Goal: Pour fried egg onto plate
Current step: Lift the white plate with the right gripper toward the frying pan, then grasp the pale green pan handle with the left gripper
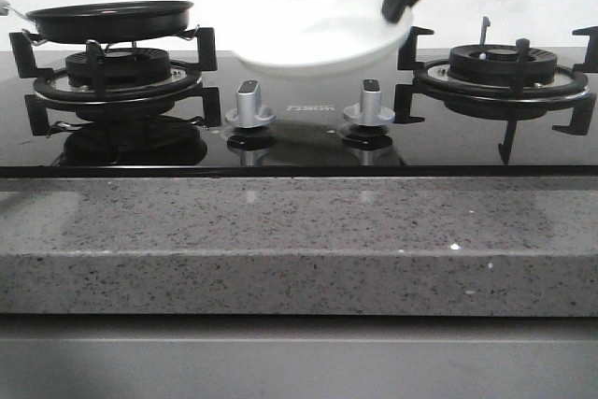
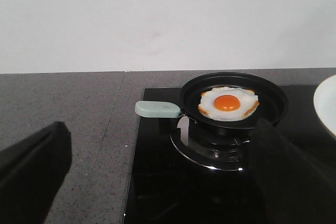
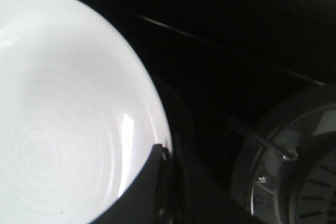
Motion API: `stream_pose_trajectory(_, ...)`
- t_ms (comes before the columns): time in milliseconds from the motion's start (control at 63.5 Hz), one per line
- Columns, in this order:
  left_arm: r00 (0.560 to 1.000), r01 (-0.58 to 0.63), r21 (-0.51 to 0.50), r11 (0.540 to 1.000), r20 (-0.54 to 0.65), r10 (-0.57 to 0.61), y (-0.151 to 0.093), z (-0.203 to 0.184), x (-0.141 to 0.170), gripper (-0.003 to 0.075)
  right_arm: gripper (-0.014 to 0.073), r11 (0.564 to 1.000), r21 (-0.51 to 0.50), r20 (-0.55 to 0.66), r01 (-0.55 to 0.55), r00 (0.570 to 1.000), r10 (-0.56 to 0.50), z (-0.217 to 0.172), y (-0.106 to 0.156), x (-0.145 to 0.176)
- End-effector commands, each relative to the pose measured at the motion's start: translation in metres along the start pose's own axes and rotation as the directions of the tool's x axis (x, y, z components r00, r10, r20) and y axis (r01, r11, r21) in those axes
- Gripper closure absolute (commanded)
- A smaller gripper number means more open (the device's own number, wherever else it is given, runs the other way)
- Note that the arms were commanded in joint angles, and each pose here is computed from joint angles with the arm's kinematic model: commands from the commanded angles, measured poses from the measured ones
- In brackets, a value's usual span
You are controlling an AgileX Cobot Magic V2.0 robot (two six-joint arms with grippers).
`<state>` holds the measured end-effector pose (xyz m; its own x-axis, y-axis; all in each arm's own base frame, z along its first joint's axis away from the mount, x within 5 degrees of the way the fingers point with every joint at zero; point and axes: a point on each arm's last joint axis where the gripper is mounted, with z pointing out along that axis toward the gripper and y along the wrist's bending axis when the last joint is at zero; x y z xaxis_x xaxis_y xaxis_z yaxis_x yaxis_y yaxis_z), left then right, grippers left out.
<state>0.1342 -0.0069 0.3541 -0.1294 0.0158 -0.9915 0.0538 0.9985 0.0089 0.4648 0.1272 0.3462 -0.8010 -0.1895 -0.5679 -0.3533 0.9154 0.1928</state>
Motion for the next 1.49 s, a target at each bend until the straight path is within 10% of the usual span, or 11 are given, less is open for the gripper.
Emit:
stream_pose_trajectory(0, 0.994, 0.009, -0.005, 1.0, 0.112, -0.009, 0.001, -0.002, -0.018, 0.0048, 0.0711, 0.995, -0.098, 0.048, 0.002, 0.999, 0.003, -0.061, 0.022, -0.003)
stream_pose_trajectory(629, 0.995, 0.024, -0.001, 1.0, 0.099, -0.024, 0.001, -0.002, -0.017, 0.0048, 0.0711, 0.988, -0.154, 0.006, 0.0, 1.0, 0.001, -0.072, 0.059, 0.089)
stream_pose_trajectory(818, 0.978, 0.2, 0.043, 0.979, 0.055, -0.202, -0.003, -0.001, -0.014, 0.0048, 0.0711, 0.991, -0.132, 0.063, -0.016, 0.998, 0.025, -0.073, 0.056, 0.102)
stream_pose_trajectory(976, 0.883, 0.466, 0.05, 0.883, 0.04, -0.468, 0.001, 0.012, -0.023, 0.0048, 0.0711, 0.991, -0.133, 0.056, -0.016, 0.998, 0.024, -0.073, 0.056, 0.103)
stream_pose_trajectory(1259, 0.73, 0.655, -0.143, 0.742, -0.133, -0.67, 0.046, 0.084, -0.038, 0.0048, 0.0711, 0.991, -0.134, 0.052, -0.016, 0.998, 0.023, -0.073, 0.056, 0.103)
stream_pose_trajectory(1479, 0.569, 0.775, -0.099, 0.624, -0.318, -0.758, 0.059, 0.151, -0.035, 0.0048, 0.0711, 0.991, -0.134, 0.05, -0.016, 0.998, 0.023, -0.073, 0.056, 0.104)
